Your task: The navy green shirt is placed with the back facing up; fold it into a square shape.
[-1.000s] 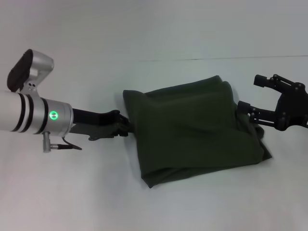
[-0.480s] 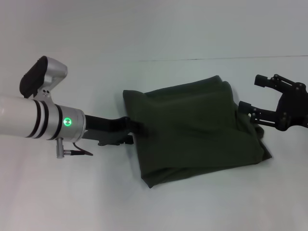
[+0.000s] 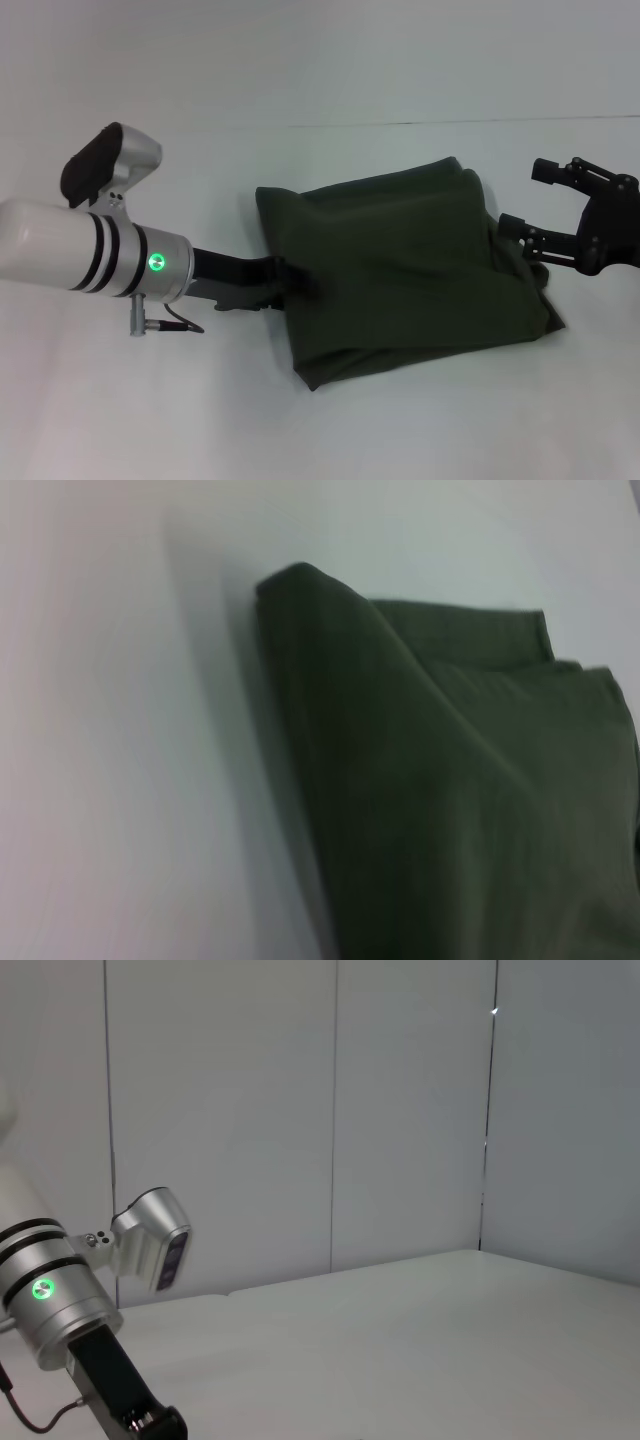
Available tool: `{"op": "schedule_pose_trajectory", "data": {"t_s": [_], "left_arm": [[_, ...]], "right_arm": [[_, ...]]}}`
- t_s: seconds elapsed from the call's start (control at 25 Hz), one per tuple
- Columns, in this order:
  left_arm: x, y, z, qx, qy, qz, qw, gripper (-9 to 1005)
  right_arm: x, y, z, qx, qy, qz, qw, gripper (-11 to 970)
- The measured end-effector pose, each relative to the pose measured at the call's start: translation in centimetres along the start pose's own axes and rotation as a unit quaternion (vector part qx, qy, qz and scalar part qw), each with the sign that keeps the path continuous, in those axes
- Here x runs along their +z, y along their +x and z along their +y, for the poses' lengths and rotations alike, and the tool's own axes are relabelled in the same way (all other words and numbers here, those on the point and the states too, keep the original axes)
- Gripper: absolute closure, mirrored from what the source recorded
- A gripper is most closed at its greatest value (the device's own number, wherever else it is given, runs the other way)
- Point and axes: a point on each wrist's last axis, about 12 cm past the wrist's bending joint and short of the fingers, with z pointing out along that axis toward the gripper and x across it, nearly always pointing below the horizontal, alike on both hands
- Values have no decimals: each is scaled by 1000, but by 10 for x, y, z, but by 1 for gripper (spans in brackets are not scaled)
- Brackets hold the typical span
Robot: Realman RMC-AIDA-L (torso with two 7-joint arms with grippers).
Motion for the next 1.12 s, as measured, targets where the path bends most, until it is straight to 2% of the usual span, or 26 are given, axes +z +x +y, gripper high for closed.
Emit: {"op": "schedule_pose_trajectory", "data": {"t_s": [0.36,0.44,0.68,0.84,1.12], "left_arm": [[3,-4,-6,6,-3,10,1000,508],[3,-4,-6,6,-3,10,1000,723],[2,-5,-7,9,-3,9,1000,909],[1,-6,-6,15,-7,10,1000,943],[-16,-17,6,28,-34,9,999,951]], "right_arm": [[1,-1,1,-2,-4,0,1000,43],[0,0,1,0,-4,-1,1000,43],[1,1,3,1,-4,-2,1000,42],[2,1,3,2,-2,-1,1000,43],[1,3,4,7,-2,-1,1000,43]]}}
